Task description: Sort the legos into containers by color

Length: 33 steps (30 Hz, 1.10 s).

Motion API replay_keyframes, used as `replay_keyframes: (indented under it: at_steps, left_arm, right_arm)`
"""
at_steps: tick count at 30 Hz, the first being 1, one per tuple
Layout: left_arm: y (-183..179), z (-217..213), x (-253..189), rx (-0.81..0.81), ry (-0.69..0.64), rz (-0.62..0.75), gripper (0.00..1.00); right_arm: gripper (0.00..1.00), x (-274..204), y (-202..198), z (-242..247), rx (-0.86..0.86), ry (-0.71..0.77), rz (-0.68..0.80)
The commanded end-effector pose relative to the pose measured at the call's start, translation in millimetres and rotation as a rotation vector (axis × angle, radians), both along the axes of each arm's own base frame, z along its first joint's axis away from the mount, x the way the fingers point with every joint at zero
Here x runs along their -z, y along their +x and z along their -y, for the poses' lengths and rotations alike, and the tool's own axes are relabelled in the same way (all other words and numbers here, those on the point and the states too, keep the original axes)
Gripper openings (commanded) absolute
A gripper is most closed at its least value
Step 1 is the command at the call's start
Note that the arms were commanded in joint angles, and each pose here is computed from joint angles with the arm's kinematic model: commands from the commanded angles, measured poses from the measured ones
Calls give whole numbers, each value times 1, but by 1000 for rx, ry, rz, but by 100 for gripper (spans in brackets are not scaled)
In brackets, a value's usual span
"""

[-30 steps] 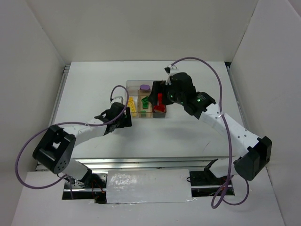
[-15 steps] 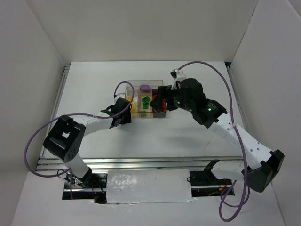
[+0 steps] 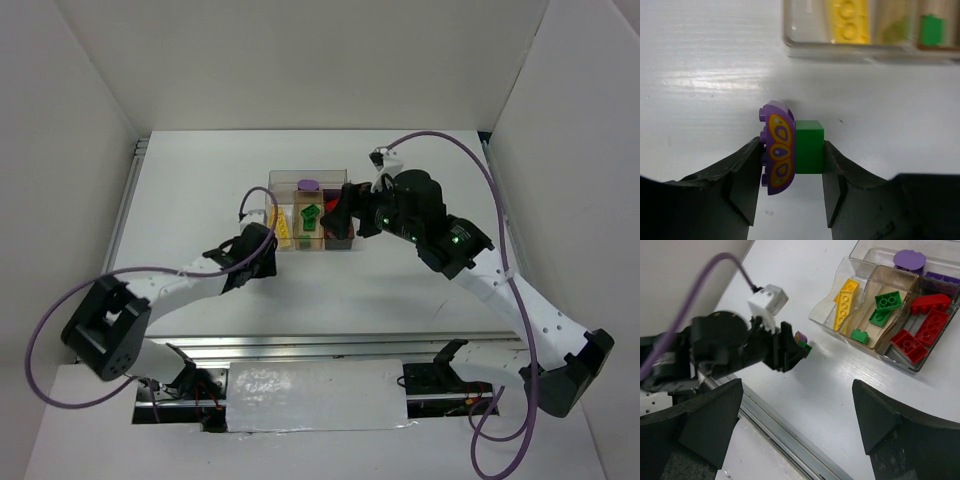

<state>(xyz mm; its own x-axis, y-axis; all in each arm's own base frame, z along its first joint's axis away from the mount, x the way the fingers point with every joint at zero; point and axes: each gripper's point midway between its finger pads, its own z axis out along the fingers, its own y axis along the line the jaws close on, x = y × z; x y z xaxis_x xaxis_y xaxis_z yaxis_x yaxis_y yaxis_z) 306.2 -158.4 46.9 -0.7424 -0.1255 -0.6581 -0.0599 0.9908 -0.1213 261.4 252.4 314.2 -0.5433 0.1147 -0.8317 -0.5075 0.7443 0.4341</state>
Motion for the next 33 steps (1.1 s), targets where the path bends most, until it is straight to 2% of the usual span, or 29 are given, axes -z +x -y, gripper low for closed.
replay_keyframes:
  at_steps: [1, 4, 6, 11, 14, 21, 28, 30, 31, 33]
  left_arm:
    - [-24, 25, -38, 65, -92, 83, 0]
    - [-43, 40, -68, 165, -193, 172, 0]
    - [-55, 40, -88, 237, -255, 267, 0]
    - [-75, 56, -151, 445, -416, 556, 0]
    - [-87, 62, -167, 543, -456, 646, 0]
    - [-101, 71, -190, 669, -489, 774, 0]
    - [-111, 80, -201, 750, -513, 823, 0]
    - [-111, 78, -201, 739, -517, 830, 0]
    - [-111, 77, -200, 735, -515, 831, 0]
    - [-105, 72, -197, 687, -496, 822, 1]
  right_arm:
    - [98, 0, -1, -8, -15, 50, 1]
    - [99, 12, 7, -9, 35, 110, -38]
    - [98, 29, 5, -19, 19, 154, -119]
    - [90, 48, -9, -56, -107, 183, -279]
    - [89, 51, -27, -76, -174, 182, -309]
    - [81, 79, -52, -102, -239, 147, -400]
    - [75, 88, -62, -118, -286, 132, -434]
    - [58, 87, -63, -120, -297, 135, -430]
    - [46, 87, -65, -121, -306, 136, -431]
    - [33, 84, -66, -123, -318, 148, -429]
